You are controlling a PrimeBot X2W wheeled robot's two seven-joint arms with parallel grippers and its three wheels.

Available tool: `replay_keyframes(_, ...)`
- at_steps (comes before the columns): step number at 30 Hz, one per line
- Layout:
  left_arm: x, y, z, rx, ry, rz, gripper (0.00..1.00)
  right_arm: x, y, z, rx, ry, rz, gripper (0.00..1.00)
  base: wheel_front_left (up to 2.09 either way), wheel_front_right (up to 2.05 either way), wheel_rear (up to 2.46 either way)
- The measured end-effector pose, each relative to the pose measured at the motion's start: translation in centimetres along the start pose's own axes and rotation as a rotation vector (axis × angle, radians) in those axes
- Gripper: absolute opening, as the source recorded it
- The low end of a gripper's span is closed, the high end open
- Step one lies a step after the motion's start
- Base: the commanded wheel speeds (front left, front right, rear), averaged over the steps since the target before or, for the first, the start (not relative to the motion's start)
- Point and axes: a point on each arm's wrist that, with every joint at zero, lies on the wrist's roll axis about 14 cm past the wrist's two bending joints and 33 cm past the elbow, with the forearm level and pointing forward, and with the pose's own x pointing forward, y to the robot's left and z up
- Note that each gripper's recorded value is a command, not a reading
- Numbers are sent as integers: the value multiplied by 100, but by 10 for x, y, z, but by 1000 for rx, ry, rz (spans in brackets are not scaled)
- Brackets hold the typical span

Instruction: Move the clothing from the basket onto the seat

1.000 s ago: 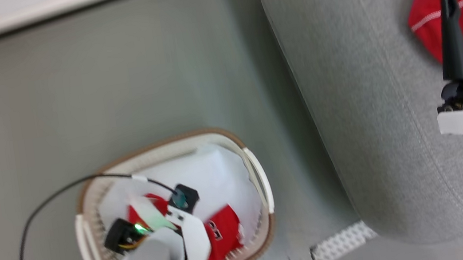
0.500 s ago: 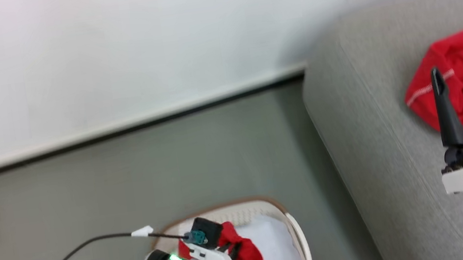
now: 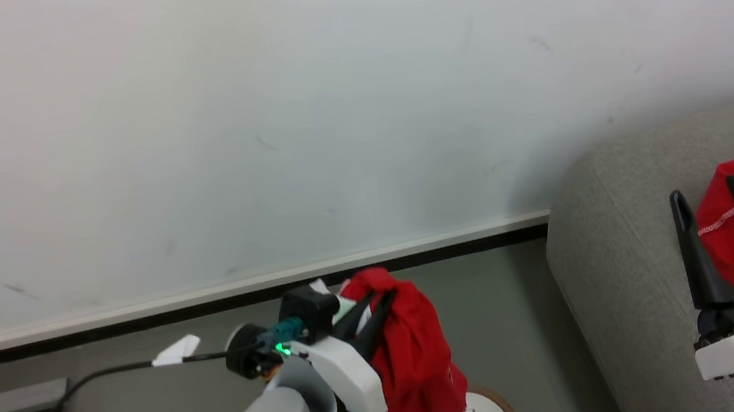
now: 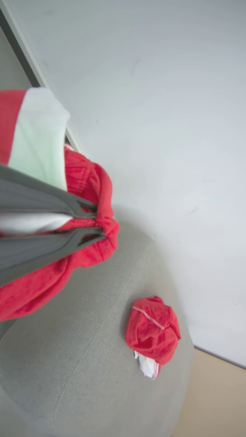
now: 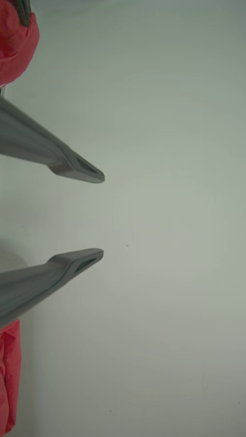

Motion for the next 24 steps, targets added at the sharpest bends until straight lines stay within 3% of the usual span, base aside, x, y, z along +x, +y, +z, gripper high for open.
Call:
replay_keyframes(9, -13, 5, 92, 56, -217, 33, 0, -13, 19, -5, 56, 11, 25, 100, 0, 0, 0)
replay_keyframes(17, -21, 0, 123, 64, -279, 32, 0, -17, 32, -11, 66, 32, 66, 100, 0, 0, 0)
replay_keyframes(20, -23, -3, 126, 64, -280, 23, 0, -16, 58, -7, 108, 24, 146, 100, 0, 0, 0)
replay_keyframes(24, -25, -5, 123, 67, -263, 17, 0, -34, 97, -33, 113, 127, 306, 100, 0, 0, 0)
